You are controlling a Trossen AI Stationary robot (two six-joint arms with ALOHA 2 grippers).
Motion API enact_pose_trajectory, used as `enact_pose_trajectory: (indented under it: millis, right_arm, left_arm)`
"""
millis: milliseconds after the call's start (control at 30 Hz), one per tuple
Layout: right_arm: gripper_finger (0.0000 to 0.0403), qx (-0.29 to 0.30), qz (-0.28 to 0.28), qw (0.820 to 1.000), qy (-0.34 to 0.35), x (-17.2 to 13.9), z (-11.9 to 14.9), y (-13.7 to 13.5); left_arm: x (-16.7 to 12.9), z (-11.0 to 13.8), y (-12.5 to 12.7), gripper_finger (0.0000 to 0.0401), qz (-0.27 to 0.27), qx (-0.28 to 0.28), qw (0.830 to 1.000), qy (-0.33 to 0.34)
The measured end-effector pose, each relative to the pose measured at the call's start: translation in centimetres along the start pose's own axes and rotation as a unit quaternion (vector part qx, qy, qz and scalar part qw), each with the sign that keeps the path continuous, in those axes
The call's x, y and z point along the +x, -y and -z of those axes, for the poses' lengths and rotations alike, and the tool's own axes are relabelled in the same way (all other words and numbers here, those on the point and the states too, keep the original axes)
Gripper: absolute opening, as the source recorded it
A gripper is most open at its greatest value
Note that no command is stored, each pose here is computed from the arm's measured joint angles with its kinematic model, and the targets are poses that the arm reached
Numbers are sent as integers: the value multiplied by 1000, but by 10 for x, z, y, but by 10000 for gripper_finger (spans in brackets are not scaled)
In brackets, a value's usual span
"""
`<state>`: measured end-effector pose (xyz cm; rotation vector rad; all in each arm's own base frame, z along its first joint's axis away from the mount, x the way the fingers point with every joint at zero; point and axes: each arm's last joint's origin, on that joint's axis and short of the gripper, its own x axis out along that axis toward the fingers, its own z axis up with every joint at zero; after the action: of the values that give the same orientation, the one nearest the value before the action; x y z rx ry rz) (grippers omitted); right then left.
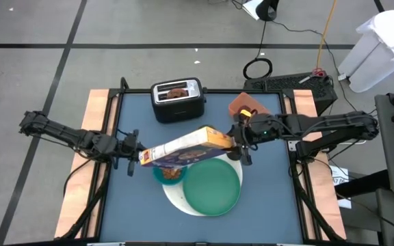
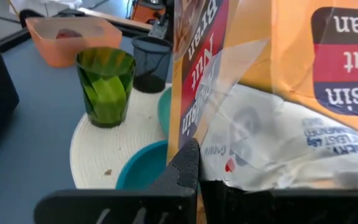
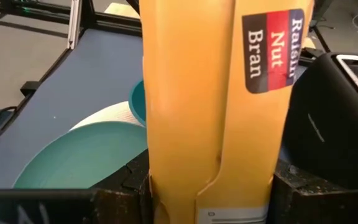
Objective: Arrange a breakfast setting
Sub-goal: Pour the cereal from the purple cereal box into the blue bowl
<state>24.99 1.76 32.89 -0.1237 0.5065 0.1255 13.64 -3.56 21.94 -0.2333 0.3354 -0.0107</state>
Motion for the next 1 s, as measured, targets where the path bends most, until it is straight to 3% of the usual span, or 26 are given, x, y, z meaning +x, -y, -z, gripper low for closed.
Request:
enact_pose_trajectory:
  millis: [233, 467, 767, 1000]
  right_arm:
    - [174, -29, 4, 999, 21, -1, -4, 0]
    - [174, -1, 1, 1000, 0, 2, 2, 0]
    - [174, -25, 4, 999, 19, -2, -1, 0]
    - [174, -13, 1, 1000, 1, -3, 3, -1]
  left_arm:
    - [-1, -7, 3, 3, 24, -4, 999, 36]
    - [-3, -3, 0, 3, -3, -31, 1000, -4]
    - [-5, -12, 3, 3, 17, -21, 999, 48]
    - [-1, -15, 5, 3, 20, -54, 997, 59]
